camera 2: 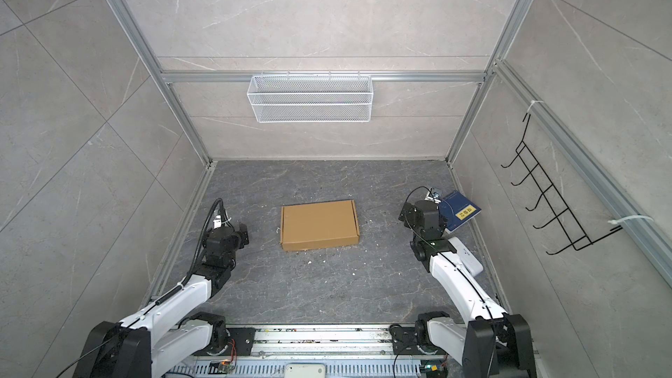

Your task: Fold the paper box

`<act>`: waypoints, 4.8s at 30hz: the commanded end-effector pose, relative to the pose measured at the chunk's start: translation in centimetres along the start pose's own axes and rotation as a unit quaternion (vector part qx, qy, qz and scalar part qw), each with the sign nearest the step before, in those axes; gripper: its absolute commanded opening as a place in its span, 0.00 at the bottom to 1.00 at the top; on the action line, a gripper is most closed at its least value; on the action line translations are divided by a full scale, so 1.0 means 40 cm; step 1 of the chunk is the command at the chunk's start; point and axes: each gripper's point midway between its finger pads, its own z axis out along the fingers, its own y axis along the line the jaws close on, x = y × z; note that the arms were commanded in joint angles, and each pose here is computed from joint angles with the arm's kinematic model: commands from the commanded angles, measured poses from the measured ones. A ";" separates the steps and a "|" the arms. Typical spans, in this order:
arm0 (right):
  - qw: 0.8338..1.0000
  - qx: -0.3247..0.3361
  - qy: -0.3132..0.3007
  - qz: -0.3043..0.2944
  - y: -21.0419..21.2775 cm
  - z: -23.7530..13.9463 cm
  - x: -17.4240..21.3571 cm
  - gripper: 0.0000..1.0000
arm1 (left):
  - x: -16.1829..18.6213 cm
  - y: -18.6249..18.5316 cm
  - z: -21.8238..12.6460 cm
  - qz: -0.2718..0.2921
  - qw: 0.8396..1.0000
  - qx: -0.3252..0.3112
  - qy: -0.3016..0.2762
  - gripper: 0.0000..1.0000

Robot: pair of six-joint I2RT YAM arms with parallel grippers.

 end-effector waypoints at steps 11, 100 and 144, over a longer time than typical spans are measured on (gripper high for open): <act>0.999 -0.006 -0.052 0.000 -0.018 0.074 0.017 1.00 | -0.032 -0.009 0.108 -0.021 0.998 0.040 -0.041 0.93; 0.985 -0.119 -0.064 -0.105 0.101 0.122 0.165 0.99 | 0.016 -0.016 0.173 -0.033 0.997 0.058 -0.026 1.00; 0.985 -0.116 -0.063 -0.111 0.105 0.122 0.166 0.99 | 0.018 -0.016 0.173 -0.033 0.997 0.058 -0.025 1.00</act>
